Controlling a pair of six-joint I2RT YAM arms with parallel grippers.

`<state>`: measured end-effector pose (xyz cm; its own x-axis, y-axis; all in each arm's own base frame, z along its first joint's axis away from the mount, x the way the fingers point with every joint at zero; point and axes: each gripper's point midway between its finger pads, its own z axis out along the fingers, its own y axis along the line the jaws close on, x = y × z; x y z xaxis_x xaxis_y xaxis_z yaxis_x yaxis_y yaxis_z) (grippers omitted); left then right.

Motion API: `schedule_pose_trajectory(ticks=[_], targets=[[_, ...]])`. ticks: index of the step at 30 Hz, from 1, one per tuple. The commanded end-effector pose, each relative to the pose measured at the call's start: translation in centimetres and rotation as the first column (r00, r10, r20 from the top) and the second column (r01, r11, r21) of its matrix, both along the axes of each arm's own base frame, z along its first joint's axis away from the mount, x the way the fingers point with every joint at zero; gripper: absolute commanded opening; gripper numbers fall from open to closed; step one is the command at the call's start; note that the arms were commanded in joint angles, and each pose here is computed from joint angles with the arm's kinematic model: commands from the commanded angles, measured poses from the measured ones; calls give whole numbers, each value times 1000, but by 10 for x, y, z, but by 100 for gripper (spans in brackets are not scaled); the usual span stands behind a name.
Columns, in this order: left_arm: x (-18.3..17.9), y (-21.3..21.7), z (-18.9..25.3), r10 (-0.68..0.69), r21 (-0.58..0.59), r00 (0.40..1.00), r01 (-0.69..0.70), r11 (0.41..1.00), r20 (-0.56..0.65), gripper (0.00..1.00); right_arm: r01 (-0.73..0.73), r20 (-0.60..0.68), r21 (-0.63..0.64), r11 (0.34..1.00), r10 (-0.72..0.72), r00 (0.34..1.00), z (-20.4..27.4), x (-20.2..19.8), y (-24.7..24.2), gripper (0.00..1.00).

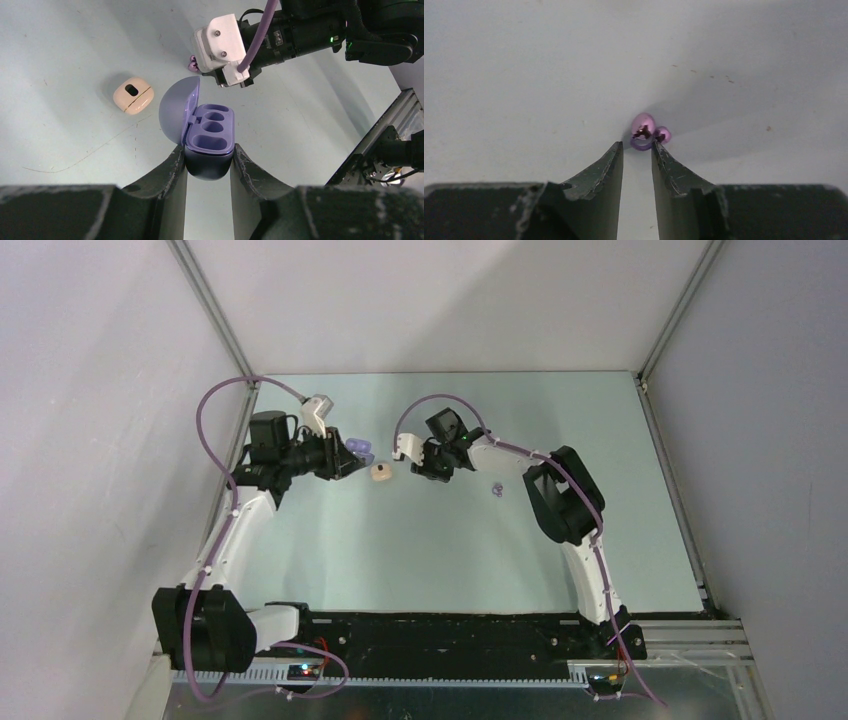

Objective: Insert the wireless bluetooth earbuds into the charging case
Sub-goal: Pick up the left earbud from the center of the board.

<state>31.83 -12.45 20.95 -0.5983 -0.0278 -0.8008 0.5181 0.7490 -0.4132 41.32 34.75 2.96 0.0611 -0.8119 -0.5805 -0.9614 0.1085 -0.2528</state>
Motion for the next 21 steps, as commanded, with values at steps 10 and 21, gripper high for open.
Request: schedule_pose_trajectory(ticks=[10,21], targets=[[5,4,3,19,-5,1000,-19,1000,20,1,-100,28,-19,995,100,995,-18,1,6,29],[9,5,-3,12,12,999,-13,1000,30,1,-46,-99,130,990,59,993,71,-10,-2,0]])
